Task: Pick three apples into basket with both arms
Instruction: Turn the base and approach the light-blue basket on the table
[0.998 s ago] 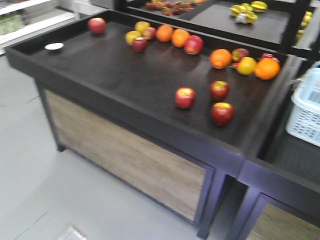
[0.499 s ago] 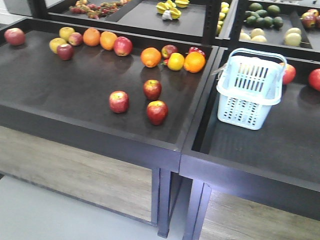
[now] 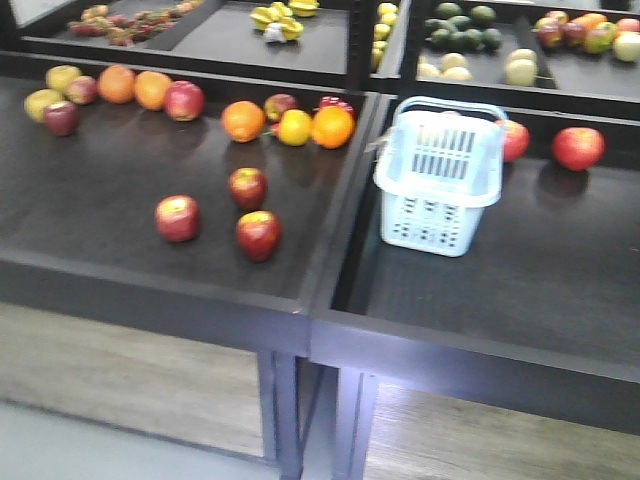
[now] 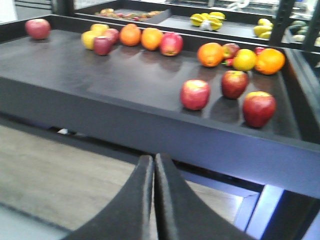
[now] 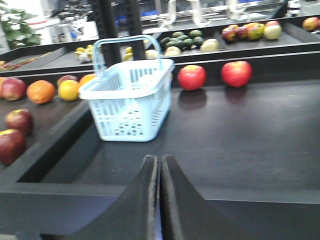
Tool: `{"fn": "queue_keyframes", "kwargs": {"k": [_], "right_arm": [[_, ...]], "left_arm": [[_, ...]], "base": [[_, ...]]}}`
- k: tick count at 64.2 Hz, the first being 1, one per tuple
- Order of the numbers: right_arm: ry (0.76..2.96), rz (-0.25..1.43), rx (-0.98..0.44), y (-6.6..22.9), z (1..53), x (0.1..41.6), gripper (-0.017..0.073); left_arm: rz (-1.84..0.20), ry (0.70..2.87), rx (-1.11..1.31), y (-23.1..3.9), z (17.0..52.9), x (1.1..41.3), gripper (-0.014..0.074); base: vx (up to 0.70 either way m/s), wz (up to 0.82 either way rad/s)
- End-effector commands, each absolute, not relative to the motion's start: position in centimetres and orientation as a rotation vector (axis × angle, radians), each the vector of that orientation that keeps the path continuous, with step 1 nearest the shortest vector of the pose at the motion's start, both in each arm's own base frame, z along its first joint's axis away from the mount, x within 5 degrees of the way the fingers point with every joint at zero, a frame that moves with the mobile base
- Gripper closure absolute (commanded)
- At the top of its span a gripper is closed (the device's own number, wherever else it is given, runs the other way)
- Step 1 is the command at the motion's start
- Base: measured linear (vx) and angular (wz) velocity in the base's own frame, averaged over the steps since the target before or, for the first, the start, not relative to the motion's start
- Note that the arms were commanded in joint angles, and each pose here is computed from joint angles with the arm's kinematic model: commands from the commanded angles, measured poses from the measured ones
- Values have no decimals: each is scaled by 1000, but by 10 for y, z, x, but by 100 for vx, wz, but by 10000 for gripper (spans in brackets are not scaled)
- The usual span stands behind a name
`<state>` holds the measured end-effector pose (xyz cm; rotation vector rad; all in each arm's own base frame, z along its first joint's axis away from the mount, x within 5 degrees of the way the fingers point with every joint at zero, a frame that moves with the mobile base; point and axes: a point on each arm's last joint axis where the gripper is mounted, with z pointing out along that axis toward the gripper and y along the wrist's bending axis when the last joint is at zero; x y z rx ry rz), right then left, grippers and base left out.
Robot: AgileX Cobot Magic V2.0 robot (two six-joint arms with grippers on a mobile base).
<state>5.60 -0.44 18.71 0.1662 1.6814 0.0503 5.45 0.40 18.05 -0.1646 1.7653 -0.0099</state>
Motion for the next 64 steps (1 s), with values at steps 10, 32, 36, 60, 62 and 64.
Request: {"fn": "queue_keyframes", "kwargs": {"k": [10, 32, 36, 60, 62, 64], "right_arm": [[1613, 42, 145, -4, 189, 56, 561], [1613, 42, 145, -4, 189, 56, 561], [1613, 42, 145, -4, 189, 56, 561], [1613, 42, 145, -4, 189, 56, 561], [1613, 42, 145, -4, 189, 56, 561], [1613, 42, 145, -4, 189, 56, 561]], "left_arm": [[-18, 1701, -177, 4, 180, 55, 600], [-18, 1701, -177, 4, 180, 55, 600], [-18, 1701, -177, 4, 180, 55, 600], [-18, 1701, -177, 4, 180, 55, 600], [-18, 1701, -177, 4, 180, 55, 600], [-18, 1701, -177, 4, 180, 55, 600]], "base": [[8, -35], [7, -20], [6, -9], [8, -8], [11, -2], [12, -1]]}}
